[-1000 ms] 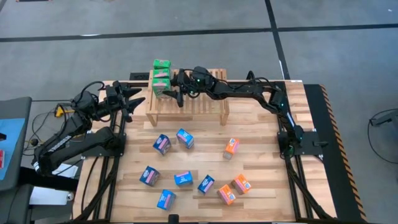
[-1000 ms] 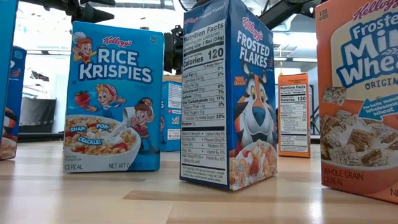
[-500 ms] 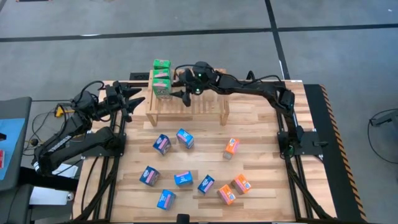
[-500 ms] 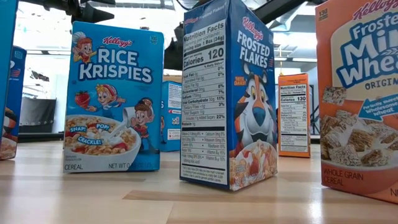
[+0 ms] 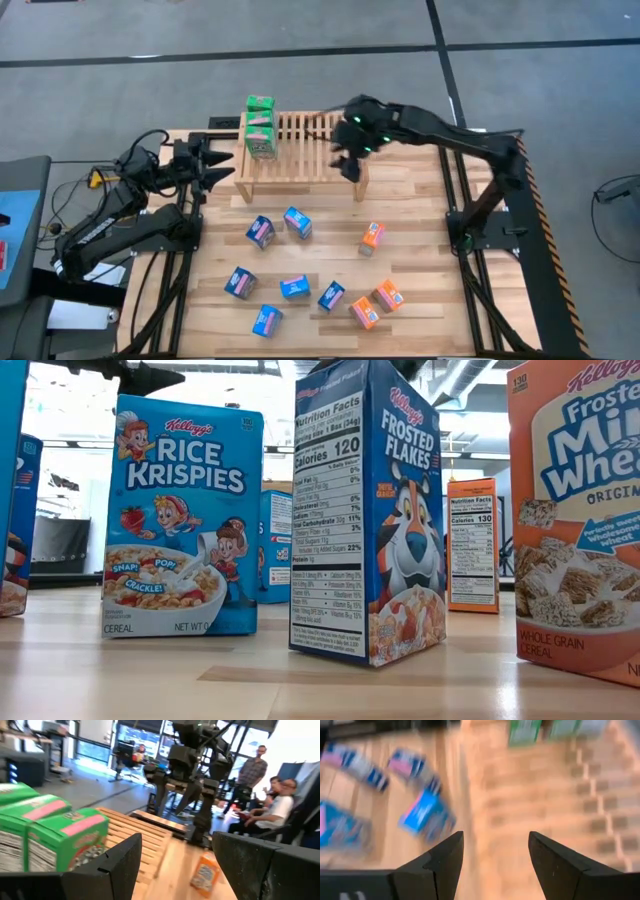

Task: Stack cereal on shelf
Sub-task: Put the top orange cereal box on the shelf

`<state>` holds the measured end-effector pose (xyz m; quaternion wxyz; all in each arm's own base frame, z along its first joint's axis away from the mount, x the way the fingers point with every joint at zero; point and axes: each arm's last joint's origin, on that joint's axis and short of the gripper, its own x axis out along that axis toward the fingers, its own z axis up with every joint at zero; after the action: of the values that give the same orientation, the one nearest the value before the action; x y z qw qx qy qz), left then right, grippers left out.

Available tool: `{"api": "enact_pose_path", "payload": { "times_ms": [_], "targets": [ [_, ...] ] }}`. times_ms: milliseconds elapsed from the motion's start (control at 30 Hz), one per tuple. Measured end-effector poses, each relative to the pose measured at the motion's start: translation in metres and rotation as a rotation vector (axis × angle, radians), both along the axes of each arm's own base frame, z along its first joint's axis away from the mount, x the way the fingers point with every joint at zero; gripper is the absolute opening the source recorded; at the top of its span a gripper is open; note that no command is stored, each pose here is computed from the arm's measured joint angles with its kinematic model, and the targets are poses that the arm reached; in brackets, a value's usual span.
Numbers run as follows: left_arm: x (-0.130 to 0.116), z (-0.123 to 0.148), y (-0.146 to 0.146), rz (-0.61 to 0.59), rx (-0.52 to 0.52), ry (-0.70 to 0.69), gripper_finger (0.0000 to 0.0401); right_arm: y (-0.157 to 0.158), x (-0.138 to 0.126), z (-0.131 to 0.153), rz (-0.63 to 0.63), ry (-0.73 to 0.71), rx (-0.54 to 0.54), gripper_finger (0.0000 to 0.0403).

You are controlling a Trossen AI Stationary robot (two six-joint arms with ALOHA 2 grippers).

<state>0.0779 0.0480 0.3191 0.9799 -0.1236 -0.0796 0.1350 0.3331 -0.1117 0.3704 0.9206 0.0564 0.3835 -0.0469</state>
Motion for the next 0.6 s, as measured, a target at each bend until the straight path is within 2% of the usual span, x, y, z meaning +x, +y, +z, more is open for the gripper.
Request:
{"api": "enact_pose_path", "payload": {
  "times_ms": [100, 267, 433, 533, 600],
  "targets": [
    [0.0, 0.0, -0.001, -0.032, -0.02, -0.004, 0.0233, 0.028, -0.024, 0.006, -0.022, 0.137, 0.054, 0.0249],
    [0.001, 0.0, 0.0, -0.025, -0.023, -0.002, 0.0233, 0.078, -0.057, 0.001, 0.01, 0.255, 0.084, 0.0249],
    [0.006, -0.003, 0.004, -0.025, -0.048, 0.023, 0.0233, 0.125, -0.065, -0.025, 0.213, 0.366, 0.029, 0.0249],
    [0.012, -0.006, 0.008, -0.039, -0.085, 0.048, 0.0233, 0.147, -0.058, -0.041, 0.355, 0.431, -0.015, 0.0249],
    [0.015, -0.008, 0.011, -0.05, -0.104, 0.066, 0.0233, 0.157, -0.054, -0.051, 0.392, 0.486, -0.019, 0.0252]
  ]
}}
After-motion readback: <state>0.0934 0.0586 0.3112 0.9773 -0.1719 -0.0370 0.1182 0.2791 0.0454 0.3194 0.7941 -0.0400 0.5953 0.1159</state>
